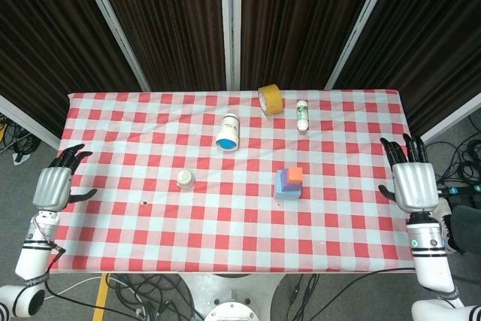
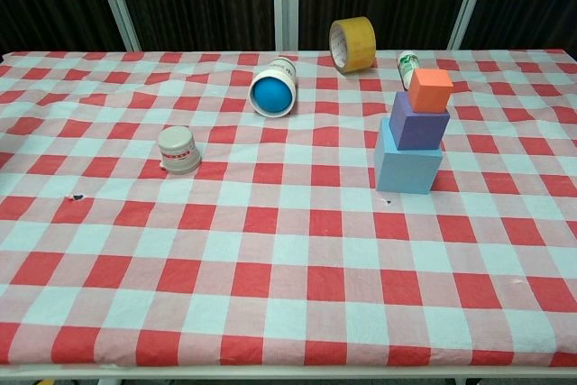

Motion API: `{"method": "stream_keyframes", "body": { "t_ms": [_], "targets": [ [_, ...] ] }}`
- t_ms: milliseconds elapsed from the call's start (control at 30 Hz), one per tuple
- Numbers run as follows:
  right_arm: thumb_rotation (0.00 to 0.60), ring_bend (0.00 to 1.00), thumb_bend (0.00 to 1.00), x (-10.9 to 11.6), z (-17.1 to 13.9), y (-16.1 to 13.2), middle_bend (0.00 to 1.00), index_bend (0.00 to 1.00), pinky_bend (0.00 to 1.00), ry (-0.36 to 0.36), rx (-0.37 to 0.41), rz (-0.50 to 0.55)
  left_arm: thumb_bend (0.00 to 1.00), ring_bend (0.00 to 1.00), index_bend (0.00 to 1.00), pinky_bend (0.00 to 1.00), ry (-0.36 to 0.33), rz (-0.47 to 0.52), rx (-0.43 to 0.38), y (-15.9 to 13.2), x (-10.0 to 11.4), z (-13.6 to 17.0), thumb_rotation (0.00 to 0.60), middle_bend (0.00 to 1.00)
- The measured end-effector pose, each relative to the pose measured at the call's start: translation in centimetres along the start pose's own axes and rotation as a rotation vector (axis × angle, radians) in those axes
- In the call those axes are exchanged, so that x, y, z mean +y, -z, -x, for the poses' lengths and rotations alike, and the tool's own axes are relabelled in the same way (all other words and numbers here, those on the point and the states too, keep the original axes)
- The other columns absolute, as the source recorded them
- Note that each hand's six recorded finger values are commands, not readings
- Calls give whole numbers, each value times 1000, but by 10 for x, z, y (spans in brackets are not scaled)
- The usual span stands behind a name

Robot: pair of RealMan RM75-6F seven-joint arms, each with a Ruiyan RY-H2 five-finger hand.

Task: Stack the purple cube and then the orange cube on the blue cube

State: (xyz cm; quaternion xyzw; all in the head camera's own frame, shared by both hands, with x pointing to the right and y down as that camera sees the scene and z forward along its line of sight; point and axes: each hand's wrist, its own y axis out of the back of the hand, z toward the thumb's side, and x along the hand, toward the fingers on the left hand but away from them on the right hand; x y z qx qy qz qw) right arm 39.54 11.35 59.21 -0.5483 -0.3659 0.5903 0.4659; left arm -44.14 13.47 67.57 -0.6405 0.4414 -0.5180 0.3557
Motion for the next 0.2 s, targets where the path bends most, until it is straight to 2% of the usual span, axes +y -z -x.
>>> {"method": "stream_keyframes", "body": {
  "t_ms": [100,200],
  "targets": [
    [600,11,10,-18,-11,2,196,106,0,-3,30,2,112,163,279,288,-19,-26,-9,-2,4,-1,600,240],
    [600,11,10,-23,-11,-1,197,106,0,-11,45,20,112,163,278,288,-26,-42,-12,-3,5,-1,600,240]
  ]
}}
